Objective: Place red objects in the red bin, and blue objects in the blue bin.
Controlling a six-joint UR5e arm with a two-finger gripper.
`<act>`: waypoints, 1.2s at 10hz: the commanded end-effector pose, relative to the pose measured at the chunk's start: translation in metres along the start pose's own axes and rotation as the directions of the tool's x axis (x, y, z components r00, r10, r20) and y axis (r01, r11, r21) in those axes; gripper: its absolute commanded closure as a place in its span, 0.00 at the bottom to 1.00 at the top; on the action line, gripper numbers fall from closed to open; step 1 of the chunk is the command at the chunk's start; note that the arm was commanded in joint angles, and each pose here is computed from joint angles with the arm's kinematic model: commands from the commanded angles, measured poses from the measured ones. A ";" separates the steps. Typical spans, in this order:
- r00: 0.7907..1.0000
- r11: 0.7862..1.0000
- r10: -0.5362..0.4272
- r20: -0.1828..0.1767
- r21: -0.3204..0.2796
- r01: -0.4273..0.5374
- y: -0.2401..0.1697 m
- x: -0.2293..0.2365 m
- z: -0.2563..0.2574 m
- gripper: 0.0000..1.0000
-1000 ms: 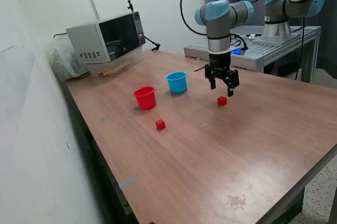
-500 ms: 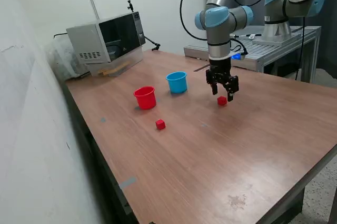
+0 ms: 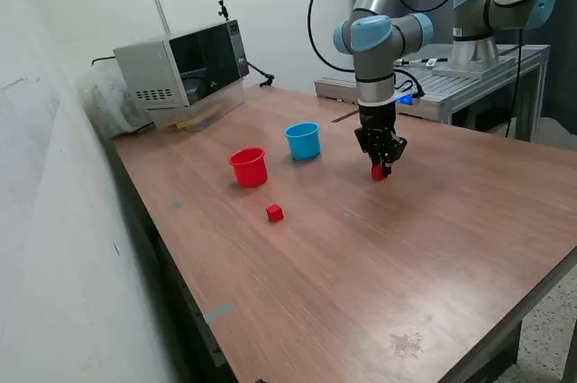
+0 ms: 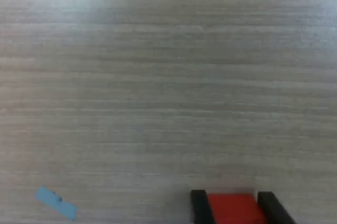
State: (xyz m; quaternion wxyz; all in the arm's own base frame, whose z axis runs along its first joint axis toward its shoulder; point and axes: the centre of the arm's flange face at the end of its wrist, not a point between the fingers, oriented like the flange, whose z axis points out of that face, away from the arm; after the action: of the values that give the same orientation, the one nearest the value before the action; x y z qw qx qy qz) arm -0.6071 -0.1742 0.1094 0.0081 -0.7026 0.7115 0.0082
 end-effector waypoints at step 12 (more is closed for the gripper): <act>0.998 0.966 0.066 -0.009 -0.249 -0.066 0.043 -0.071 -0.228 1.00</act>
State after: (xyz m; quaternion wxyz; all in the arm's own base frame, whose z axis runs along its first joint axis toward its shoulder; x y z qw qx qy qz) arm -0.6228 -0.1333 0.3244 -0.0684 -0.6898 0.7160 0.0827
